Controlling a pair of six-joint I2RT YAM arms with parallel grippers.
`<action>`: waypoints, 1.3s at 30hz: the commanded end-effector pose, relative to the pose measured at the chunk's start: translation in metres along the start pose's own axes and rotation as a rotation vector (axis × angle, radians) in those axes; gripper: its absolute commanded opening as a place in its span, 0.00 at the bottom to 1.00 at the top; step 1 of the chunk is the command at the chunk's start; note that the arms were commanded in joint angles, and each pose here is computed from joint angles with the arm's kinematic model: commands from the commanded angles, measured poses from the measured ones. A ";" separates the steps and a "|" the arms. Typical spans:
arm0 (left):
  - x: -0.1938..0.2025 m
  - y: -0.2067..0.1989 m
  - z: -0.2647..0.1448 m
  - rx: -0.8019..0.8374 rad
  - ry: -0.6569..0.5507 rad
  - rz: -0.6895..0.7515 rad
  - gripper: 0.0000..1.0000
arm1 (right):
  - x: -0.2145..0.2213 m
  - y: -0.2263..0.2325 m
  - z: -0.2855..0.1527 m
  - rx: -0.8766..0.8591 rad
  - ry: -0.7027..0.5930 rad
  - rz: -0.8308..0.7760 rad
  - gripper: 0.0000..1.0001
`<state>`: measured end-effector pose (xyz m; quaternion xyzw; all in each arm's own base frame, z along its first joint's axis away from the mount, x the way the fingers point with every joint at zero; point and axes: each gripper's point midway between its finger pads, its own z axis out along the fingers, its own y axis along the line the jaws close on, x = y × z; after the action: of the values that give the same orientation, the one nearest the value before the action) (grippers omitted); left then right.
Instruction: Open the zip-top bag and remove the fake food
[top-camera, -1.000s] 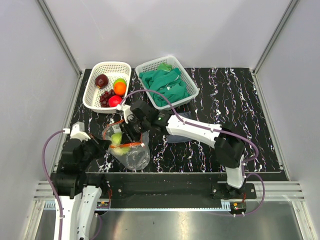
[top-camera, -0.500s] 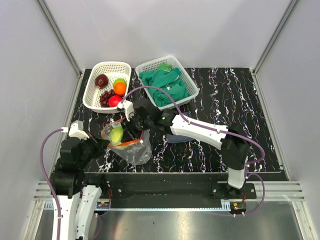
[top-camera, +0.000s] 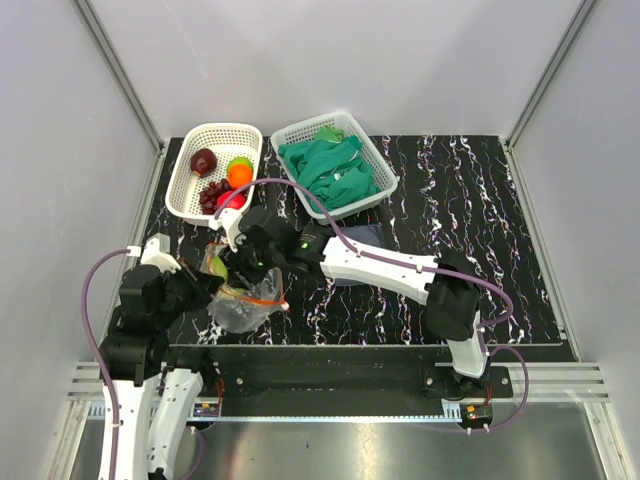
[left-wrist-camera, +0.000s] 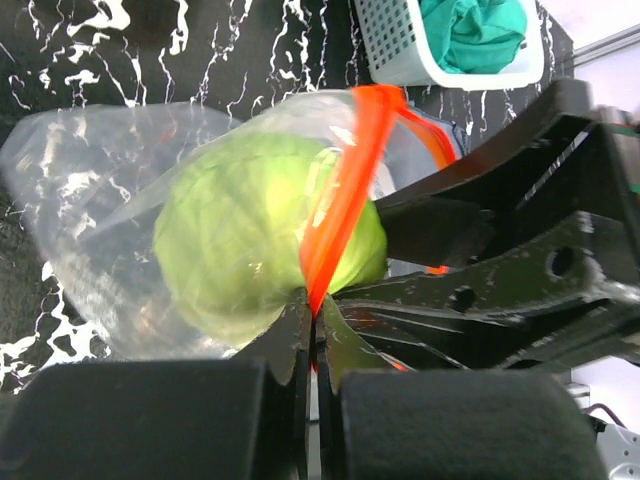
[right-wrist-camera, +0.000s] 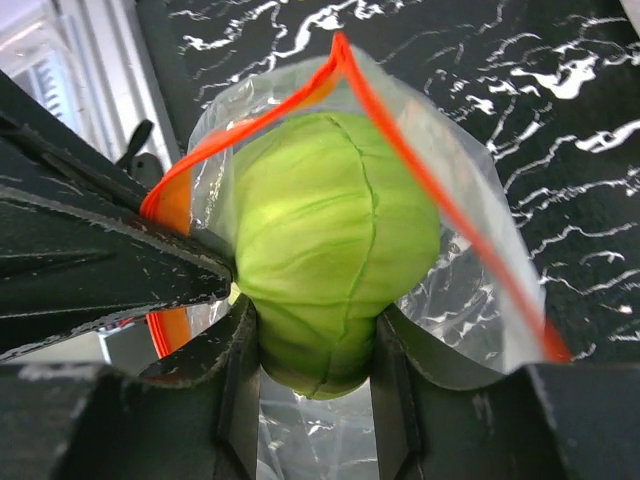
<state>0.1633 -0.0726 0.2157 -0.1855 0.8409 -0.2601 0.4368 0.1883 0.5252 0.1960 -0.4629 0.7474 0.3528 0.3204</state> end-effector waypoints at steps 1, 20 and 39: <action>0.006 0.005 0.006 -0.004 0.015 0.007 0.00 | -0.058 0.013 -0.027 0.039 -0.164 -0.047 0.00; -0.015 0.040 -0.010 -0.227 -0.106 0.001 0.00 | -0.066 0.029 -0.084 -0.015 -0.230 -0.030 0.00; -0.010 0.049 -0.015 -0.235 -0.175 -0.061 0.00 | -0.187 -0.043 -0.086 -0.035 -0.502 0.053 0.00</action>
<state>0.1534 -0.0325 0.1883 -0.2711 0.8405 -0.1632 0.4399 0.2436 0.5082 0.3686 -0.3706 0.6706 0.4611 0.4476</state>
